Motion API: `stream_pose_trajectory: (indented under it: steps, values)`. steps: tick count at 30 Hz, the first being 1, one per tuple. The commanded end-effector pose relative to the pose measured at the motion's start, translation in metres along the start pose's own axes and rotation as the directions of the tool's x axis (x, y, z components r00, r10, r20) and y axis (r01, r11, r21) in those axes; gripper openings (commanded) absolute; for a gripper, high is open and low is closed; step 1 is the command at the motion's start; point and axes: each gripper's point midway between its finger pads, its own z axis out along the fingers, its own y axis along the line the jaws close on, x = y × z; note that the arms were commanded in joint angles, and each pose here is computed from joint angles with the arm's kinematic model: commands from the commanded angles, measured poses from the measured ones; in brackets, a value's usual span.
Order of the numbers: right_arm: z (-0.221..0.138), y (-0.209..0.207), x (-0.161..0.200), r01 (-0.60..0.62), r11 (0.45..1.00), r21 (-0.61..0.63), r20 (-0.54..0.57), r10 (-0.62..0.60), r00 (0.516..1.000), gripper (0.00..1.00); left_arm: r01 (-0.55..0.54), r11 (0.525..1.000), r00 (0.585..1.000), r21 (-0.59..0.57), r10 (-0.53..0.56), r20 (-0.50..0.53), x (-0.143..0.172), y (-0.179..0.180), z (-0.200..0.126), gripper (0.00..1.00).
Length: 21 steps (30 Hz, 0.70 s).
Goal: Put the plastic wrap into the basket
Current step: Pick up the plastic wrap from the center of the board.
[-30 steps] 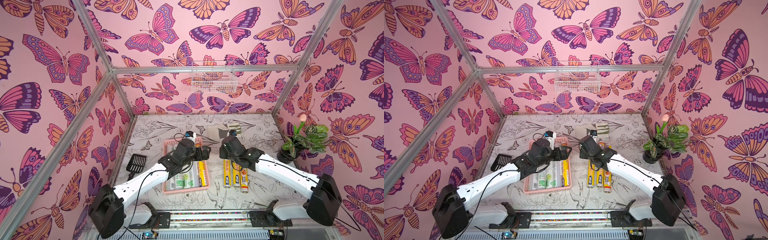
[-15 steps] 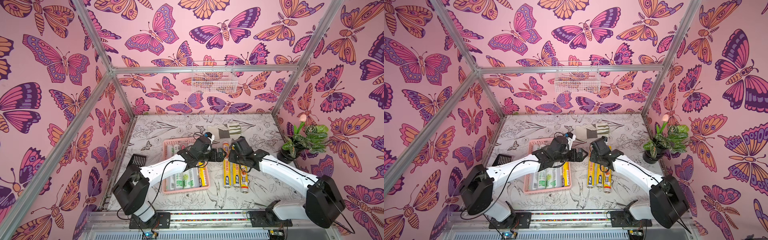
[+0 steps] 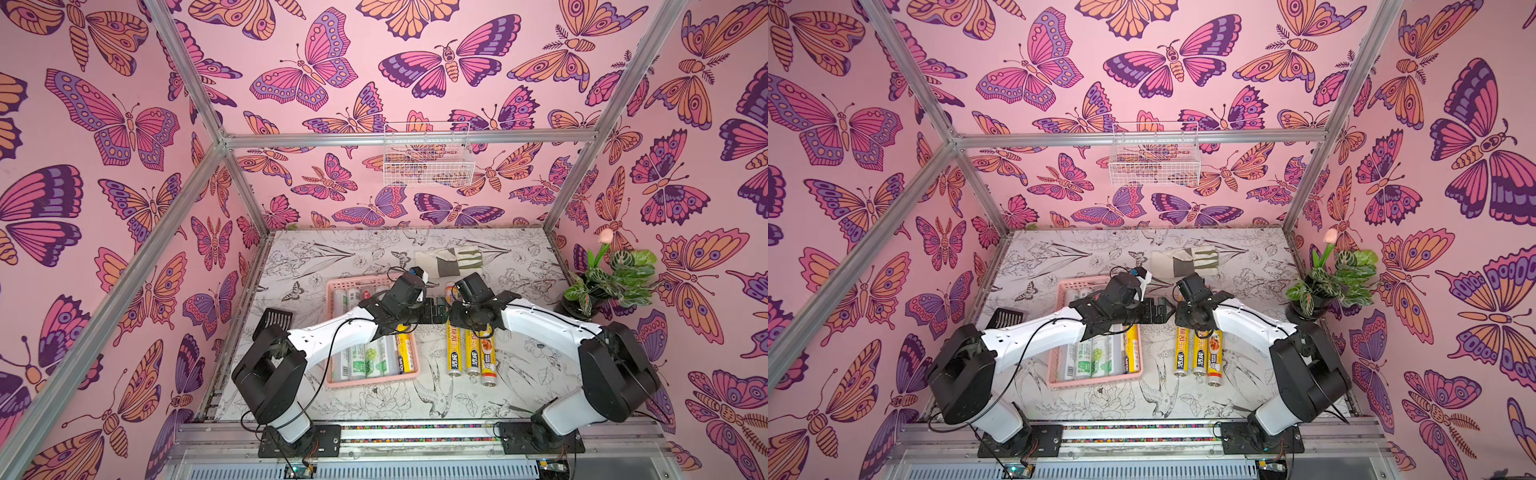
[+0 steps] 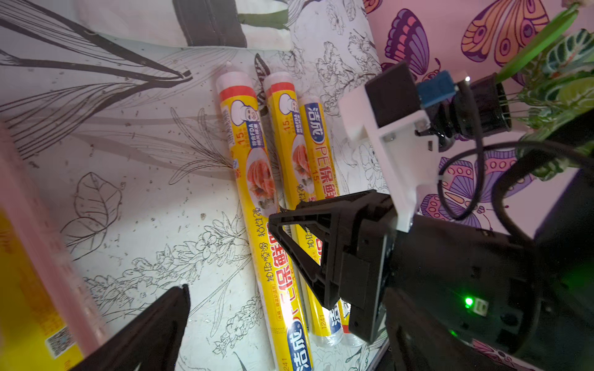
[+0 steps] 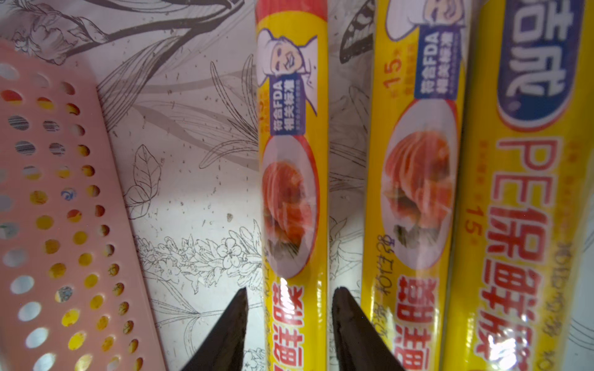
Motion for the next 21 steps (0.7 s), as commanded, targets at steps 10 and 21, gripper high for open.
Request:
stream_pose_trajectory:
  steps: [10,21]
  values:
    - [0.018,-0.004,0.000,0.073,0.995,0.068,-0.080,-0.067,0.995,0.49,0.023,0.995,0.998,-0.102,-0.016,0.068,-0.007,0.021,-0.022,1.00]
    - [0.032,-0.002,0.008,0.088,0.994,0.066,-0.149,-0.077,0.986,0.51,0.024,0.994,0.997,-0.104,-0.016,0.076,-0.008,0.024,-0.027,1.00]
